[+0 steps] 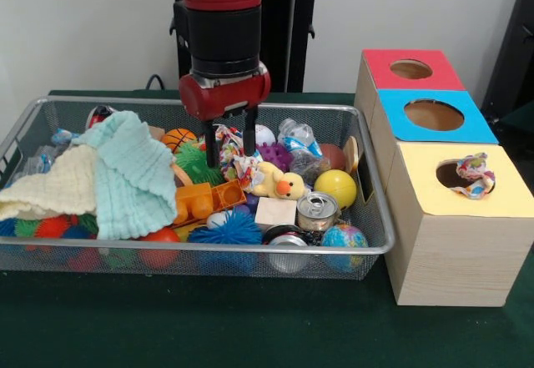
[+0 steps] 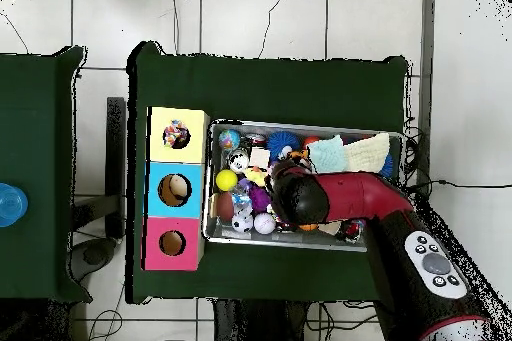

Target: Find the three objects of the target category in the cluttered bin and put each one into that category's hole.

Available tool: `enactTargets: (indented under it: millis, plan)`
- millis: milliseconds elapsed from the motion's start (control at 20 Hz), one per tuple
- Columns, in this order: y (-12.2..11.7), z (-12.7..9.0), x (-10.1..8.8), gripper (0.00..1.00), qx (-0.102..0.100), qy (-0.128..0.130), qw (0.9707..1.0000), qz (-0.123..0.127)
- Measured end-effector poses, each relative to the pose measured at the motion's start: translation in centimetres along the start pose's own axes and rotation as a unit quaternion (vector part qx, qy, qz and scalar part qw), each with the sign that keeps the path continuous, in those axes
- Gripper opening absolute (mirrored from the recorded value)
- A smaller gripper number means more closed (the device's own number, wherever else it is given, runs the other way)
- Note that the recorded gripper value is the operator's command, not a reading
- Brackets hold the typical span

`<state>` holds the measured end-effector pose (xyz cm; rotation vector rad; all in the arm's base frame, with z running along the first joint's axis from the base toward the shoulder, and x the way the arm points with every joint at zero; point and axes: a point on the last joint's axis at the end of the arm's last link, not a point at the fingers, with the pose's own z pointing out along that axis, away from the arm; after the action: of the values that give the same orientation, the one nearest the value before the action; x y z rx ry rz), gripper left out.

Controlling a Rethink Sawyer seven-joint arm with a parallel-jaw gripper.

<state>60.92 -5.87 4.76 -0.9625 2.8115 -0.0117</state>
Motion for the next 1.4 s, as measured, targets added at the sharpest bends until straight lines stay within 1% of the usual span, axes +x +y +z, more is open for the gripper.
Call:
enactTargets:
  millis: [350,550,1000,1150,1200,1400]
  plan:
    - [0.8,0.5,1.2,1.0,-0.014,0.007,0.9999,0.006]
    - [0.9,0.7,1.3,1.0,-0.016,0.008,0.9998,0.006]
    - [2.3,2.4,2.0,1.0,-0.038,0.014,0.9992,0.009]
    - [3.0,3.3,2.3,1.0,-0.049,0.017,0.9986,0.01]
    - [3.4,3.8,2.5,0.0,-0.055,0.019,0.9982,0.012]
    - [3.6,4.2,2.8,0.0,-0.06,0.02,0.9979,0.014]
